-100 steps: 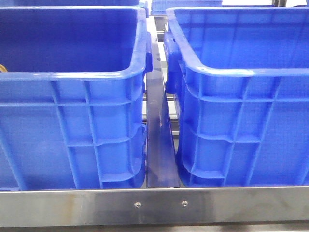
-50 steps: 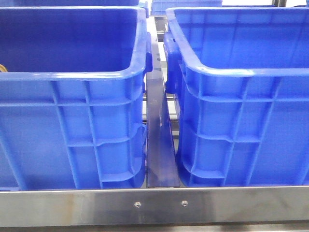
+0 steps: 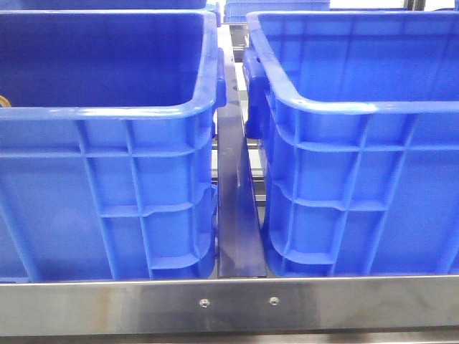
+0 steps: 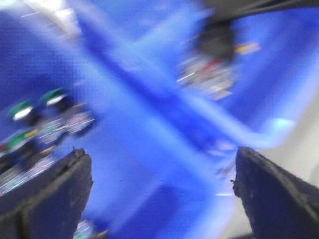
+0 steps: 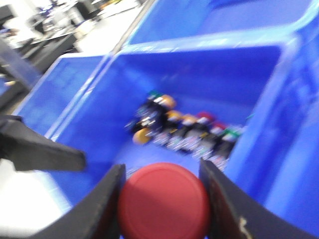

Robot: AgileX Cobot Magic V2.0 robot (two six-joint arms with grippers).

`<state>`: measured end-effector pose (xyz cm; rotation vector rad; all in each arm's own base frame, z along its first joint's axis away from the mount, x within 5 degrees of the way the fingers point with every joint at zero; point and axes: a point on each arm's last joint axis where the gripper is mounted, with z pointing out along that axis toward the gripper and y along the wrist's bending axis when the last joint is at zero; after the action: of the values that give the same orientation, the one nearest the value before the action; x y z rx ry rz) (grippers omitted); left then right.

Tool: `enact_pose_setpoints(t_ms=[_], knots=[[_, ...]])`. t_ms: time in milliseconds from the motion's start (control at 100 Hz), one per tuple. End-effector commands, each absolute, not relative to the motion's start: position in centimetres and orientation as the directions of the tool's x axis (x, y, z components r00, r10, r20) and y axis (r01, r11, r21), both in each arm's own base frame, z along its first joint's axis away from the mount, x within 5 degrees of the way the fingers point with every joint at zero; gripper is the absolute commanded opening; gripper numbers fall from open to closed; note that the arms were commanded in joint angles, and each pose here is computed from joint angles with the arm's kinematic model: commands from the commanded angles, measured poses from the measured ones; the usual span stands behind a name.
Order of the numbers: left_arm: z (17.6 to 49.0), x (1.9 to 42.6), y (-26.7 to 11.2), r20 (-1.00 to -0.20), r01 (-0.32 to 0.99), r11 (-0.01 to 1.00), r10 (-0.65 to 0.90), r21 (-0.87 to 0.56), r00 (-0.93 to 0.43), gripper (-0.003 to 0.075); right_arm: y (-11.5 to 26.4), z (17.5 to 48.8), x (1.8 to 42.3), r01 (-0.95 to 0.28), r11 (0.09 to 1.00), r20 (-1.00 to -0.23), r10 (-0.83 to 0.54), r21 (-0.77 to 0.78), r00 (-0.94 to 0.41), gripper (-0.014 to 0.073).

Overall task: Pick red and yellow buttons and place in box
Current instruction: 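Carry the red button with the right gripper over the empty crate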

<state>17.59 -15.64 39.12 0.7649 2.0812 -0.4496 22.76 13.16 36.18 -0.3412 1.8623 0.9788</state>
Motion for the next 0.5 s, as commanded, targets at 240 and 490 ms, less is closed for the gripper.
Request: enact_pose_setpoints(t_ms=[240,490], knots=[[38.4,17.9,-5.9,-0.897,0.296,0.953,0.076,-0.063,-0.436,0.0545,11.6,38.2,23.7,-0.543,0.763,-0.928,0.205,0.351,-0.312,0.0166],[37.8,14.5,-1.3,-0.956,0.079,0.995,-0.038,-0.063,-0.29,0.0545,9.9,38.3,24.7,-0.399,0.892,-0.971,0.144,0.211,-0.191,0.0166]])
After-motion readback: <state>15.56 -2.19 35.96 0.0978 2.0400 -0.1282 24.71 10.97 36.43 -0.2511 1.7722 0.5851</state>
